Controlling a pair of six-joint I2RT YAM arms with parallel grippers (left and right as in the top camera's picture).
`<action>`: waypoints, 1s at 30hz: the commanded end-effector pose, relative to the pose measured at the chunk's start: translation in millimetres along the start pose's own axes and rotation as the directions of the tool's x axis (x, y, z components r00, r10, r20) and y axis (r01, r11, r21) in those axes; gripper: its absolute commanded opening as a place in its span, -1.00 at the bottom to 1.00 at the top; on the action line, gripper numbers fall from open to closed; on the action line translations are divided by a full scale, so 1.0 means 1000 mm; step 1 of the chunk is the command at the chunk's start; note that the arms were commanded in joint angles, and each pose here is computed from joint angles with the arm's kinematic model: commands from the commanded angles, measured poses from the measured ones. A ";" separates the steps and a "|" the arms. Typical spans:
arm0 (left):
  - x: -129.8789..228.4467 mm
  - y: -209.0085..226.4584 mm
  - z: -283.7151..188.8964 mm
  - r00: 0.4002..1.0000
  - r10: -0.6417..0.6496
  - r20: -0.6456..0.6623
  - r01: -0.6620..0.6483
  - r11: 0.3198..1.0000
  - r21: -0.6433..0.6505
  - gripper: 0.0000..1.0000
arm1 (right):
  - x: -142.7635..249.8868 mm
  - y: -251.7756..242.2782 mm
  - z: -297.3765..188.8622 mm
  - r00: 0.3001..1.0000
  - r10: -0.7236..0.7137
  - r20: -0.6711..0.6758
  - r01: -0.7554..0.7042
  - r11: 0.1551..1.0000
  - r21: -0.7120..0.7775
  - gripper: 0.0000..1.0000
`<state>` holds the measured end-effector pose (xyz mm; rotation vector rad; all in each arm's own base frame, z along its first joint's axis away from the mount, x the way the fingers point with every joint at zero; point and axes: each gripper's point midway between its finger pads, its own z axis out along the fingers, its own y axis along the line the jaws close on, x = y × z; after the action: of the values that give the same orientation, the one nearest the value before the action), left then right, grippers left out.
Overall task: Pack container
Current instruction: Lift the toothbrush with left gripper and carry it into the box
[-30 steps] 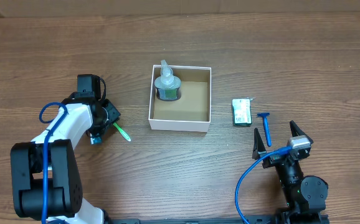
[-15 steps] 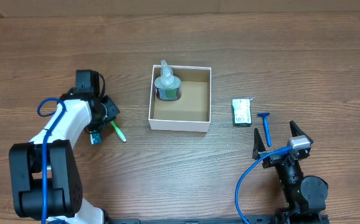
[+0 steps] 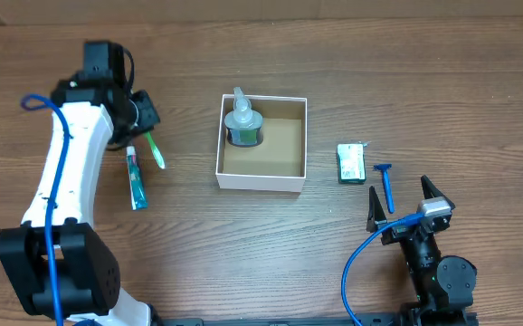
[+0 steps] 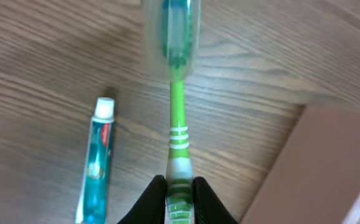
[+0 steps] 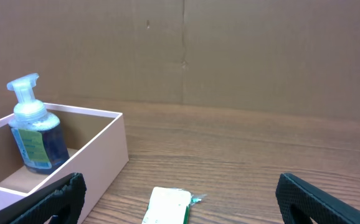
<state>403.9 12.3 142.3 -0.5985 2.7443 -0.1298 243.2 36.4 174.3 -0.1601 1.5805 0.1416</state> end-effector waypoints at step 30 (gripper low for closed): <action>0.073 -0.199 -0.109 0.869 0.448 0.211 -0.473 0.877 0.088 -0.58 | 0.002 0.002 0.000 1.000 -0.004 0.002 0.004 1.000 -0.006 1.00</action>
<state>379.9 -211.6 246.2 0.1392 2.6071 -0.2349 243.2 36.4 174.2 -0.1604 1.5808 0.1419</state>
